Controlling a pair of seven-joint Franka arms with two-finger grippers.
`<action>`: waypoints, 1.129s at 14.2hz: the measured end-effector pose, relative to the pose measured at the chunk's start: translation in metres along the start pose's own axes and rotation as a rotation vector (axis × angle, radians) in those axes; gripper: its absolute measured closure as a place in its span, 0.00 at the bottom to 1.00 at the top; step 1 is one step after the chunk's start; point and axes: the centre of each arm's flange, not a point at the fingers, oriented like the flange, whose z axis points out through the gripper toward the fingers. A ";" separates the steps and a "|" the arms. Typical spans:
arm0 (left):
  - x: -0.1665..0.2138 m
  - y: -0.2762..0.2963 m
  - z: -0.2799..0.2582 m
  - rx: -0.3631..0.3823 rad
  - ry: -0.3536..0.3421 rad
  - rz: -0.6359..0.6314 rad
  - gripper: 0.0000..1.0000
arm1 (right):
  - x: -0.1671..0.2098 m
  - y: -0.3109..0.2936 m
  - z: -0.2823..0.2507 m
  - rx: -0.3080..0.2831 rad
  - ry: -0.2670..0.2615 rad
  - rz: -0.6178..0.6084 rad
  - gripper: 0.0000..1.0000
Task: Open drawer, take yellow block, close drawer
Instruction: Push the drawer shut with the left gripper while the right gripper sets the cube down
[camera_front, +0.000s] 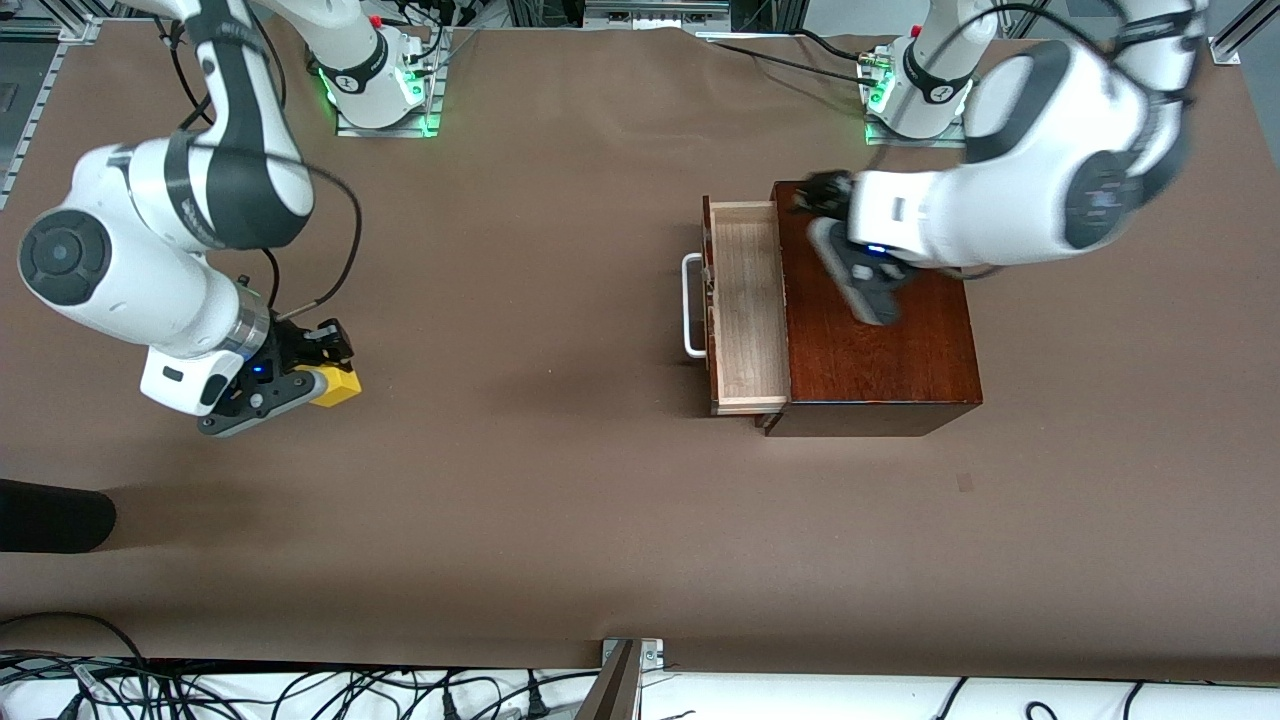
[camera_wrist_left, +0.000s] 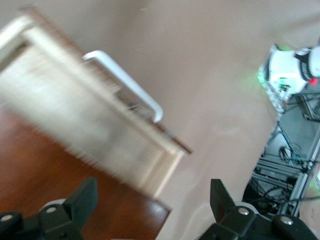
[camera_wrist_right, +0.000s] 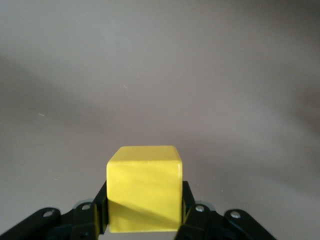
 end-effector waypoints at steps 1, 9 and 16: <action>0.019 0.019 0.008 -0.008 -0.005 0.048 0.00 | -0.013 0.008 0.029 -0.013 -0.005 0.027 0.44; 0.126 0.041 0.139 0.088 -0.116 0.383 0.00 | -0.077 0.013 0.150 -0.056 -0.024 0.211 0.44; 0.143 0.013 0.230 0.231 -0.280 0.719 0.00 | -0.092 0.019 0.198 -0.075 -0.044 0.239 0.44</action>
